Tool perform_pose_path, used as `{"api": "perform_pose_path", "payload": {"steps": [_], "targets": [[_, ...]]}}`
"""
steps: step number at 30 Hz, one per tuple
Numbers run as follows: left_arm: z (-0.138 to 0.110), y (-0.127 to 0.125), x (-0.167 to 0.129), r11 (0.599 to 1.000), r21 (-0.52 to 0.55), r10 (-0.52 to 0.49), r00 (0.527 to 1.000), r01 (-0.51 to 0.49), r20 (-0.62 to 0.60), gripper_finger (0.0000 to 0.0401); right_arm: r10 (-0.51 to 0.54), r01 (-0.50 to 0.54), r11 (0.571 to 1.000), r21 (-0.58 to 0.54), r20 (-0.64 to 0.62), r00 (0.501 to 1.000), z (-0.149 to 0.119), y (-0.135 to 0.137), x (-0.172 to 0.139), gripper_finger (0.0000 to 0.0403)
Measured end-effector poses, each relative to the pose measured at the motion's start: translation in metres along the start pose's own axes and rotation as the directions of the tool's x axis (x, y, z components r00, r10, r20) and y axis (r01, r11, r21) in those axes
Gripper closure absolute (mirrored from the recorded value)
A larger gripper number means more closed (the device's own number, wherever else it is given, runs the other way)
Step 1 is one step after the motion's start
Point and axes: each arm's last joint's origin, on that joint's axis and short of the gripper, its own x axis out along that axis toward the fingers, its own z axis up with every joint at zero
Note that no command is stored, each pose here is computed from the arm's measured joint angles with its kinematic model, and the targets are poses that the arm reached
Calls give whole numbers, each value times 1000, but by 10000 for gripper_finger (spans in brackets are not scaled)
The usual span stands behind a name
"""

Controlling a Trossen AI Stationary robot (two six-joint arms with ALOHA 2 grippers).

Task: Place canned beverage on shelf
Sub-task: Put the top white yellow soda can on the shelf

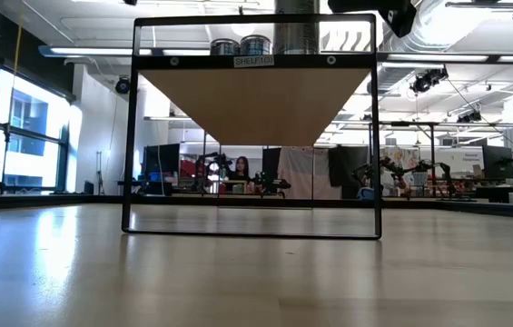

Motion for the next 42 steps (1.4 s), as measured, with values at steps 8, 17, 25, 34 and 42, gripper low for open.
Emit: {"api": "perform_pose_path", "payload": {"steps": [8, 17, 25, 34, 42], "targets": [[-29, 10, -8, 999, -29, -17, 998, 19, 55, 380, -2, 2, 1000, 0, 0, 1000, 0, 0, 0, 403], [-50, 16, -11, 999, -30, -15, 999, 17, 48, 395, -2, 2, 1000, 1, 1, 1000, 0, 0, 0, 403], [-49, 16, -11, 999, -33, -18, 998, 20, 56, 400, 2, -2, 1000, 1, 0, 1000, 0, 0, 0, 403], [-49, 16, -11, 999, -33, -19, 998, 21, 55, 400, 5, -5, 1000, -22, -2, 1000, 0, 0, 0, 403], [-49, 16, -11, 999, -33, -19, 998, 21, 55, 401, 7, -7, 999, -49, 6, 1000, 1, 0, 0, 403]]}}
